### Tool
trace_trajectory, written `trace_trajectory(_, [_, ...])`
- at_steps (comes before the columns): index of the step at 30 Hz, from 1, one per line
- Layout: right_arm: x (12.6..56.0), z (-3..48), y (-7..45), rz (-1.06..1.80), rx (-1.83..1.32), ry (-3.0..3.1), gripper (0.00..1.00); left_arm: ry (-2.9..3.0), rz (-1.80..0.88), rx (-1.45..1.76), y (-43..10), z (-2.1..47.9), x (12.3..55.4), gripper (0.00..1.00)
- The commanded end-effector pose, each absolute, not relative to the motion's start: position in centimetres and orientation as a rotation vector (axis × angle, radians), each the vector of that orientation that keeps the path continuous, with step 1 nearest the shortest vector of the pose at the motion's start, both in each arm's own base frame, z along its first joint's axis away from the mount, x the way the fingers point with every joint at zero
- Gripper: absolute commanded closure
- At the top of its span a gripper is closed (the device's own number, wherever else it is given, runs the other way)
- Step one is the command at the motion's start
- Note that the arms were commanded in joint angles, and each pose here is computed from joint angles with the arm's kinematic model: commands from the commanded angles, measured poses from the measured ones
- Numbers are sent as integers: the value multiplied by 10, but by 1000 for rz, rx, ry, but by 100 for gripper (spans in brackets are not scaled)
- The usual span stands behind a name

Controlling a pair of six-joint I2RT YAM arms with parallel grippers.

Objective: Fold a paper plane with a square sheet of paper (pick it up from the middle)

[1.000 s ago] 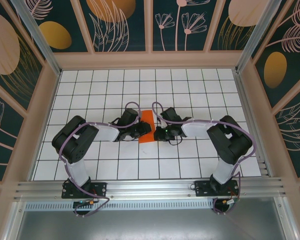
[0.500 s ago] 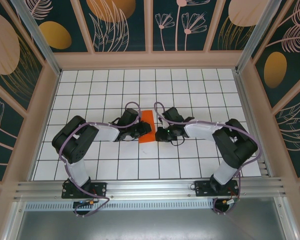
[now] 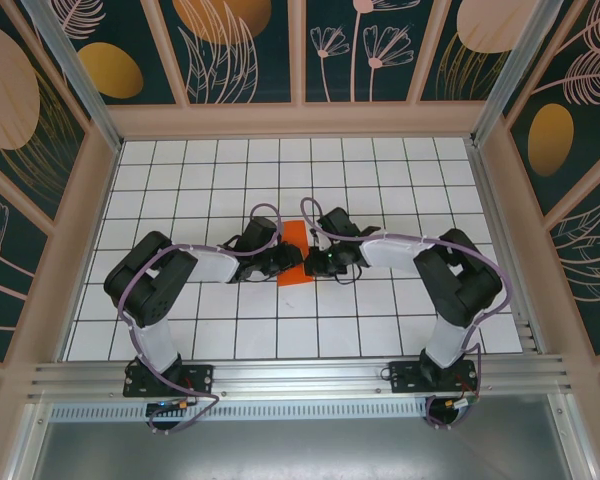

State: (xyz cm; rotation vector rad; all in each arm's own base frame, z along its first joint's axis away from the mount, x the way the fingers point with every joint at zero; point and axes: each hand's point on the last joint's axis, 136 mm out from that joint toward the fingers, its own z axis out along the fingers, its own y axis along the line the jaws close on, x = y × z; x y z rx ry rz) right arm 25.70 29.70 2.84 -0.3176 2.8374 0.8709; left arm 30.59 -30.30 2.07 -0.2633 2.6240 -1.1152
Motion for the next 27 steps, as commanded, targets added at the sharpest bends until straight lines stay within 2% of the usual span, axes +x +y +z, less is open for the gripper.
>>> trace_trajectory(1, [247,13,289,821,-340,2888,88,2687,-975,-330,-286,-4,304,76])
trace_trajectory(12, [230,-13,260,670,-306,2987,88,2674,-957,-342,-284,-2,308,76])
trace_trajectory(27, [218,-32,238,570,-252,3054,88,2588,-911,-341,-268,14,338,72])
